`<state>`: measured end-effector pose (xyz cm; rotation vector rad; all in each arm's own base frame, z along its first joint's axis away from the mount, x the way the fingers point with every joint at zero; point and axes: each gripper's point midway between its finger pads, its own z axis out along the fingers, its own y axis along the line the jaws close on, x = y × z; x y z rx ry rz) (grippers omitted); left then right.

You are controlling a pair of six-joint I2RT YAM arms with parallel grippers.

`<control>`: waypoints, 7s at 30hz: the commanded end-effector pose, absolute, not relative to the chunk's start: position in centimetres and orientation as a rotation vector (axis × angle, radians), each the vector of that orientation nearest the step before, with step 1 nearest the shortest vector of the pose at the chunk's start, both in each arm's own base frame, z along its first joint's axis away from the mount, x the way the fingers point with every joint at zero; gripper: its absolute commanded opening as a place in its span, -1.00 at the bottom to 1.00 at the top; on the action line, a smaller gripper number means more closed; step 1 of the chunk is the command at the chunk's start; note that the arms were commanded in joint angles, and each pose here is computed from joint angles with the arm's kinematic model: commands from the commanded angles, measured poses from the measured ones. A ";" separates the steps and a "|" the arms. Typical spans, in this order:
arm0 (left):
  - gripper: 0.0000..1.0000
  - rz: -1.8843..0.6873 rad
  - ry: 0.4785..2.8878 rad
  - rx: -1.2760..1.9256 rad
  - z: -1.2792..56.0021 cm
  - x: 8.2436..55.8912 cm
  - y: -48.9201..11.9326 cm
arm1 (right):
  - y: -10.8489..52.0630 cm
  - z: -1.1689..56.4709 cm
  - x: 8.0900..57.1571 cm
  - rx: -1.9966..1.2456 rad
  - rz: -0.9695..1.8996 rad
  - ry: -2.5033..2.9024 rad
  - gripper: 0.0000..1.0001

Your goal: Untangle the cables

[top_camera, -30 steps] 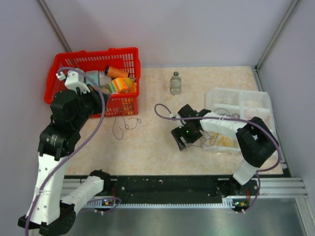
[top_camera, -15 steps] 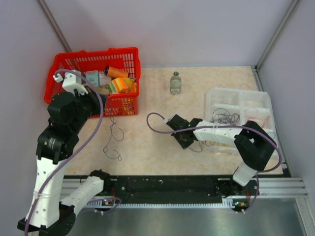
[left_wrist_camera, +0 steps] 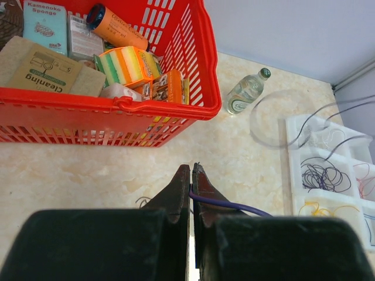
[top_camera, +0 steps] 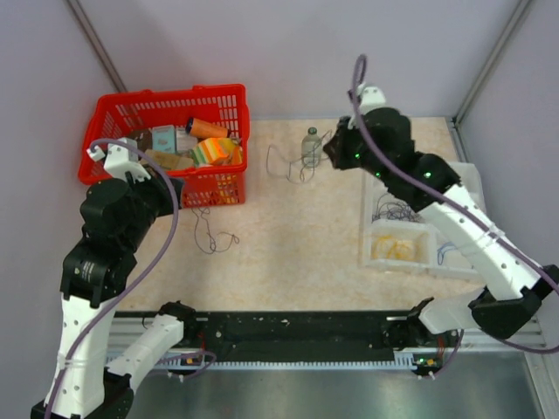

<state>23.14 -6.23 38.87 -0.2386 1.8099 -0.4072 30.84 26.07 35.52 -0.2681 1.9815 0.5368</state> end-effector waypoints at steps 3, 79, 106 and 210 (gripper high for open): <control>-1.00 -0.420 1.780 -0.236 39.6 23.6 -6.4 | 19.7 40.7 32.7 -0.056 0.477 1.925 -1.00; -1.00 -0.965 2.199 0.436 29.2 22.1 -24.7 | 7.6 23.2 29.9 0.114 0.044 2.345 0.91; 0.36 -0.352 1.987 -0.172 32.7 18.2 -7.1 | 37.3 10.5 23.9 -0.270 0.915 2.724 0.91; 0.44 -0.336 1.979 0.074 32.9 21.4 -10.6 | -1.0 23.8 30.7 0.972 0.258 2.288 -1.00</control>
